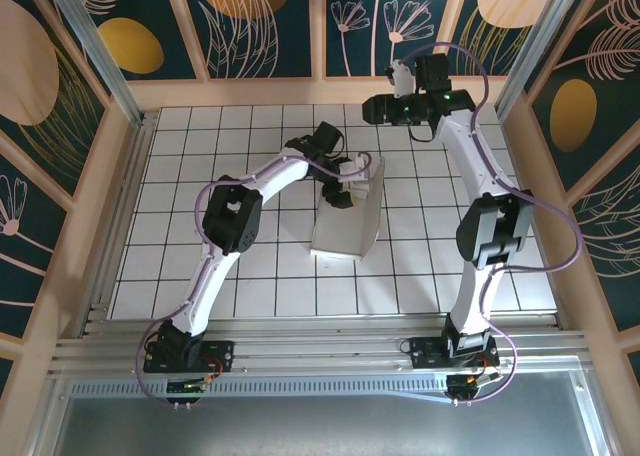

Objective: Fold the paper box

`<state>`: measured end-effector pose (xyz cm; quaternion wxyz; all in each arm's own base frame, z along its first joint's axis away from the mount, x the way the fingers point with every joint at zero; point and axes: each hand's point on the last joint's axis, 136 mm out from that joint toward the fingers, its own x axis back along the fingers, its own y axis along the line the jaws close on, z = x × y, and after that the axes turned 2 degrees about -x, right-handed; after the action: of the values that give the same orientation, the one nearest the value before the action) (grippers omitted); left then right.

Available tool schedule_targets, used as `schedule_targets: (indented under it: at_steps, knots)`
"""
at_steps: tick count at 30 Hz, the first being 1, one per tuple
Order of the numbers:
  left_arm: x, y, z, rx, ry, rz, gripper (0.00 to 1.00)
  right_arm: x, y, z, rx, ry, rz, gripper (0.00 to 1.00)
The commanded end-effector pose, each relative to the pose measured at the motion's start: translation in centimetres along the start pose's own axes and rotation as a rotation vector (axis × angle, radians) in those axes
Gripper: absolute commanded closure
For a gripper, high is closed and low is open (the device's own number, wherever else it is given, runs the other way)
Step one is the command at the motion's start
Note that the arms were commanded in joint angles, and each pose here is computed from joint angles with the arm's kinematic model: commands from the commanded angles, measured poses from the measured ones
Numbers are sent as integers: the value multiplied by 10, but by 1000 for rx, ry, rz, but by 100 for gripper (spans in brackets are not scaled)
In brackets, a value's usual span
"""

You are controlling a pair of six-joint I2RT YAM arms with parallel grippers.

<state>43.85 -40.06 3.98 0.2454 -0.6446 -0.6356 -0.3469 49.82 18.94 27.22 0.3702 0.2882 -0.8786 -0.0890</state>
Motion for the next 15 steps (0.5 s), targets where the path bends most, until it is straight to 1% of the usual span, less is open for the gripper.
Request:
schedule_targets:
  at_steps: [1, 6, 9, 13, 15]
  knots:
    - [-3, 11, -2, -9, -9, -38, 29, 8, 5, -2, 3, -33, 2, 31]
    - [-5, 11, -6, -16, -27, -22, 46, 11, 1, 5, 15, -13, 33, 31]
    - [-9, 6, 2, -17, -1, -5, 57, 12, 1, 3, 21, -17, 36, 31]
    - [-13, 2, 14, -19, 43, 13, 68, 12, 1, 2, 19, -20, 32, 31]
    - [-14, 1, 19, -22, 65, 15, 71, 12, 2, 1, 18, -23, 30, 31]
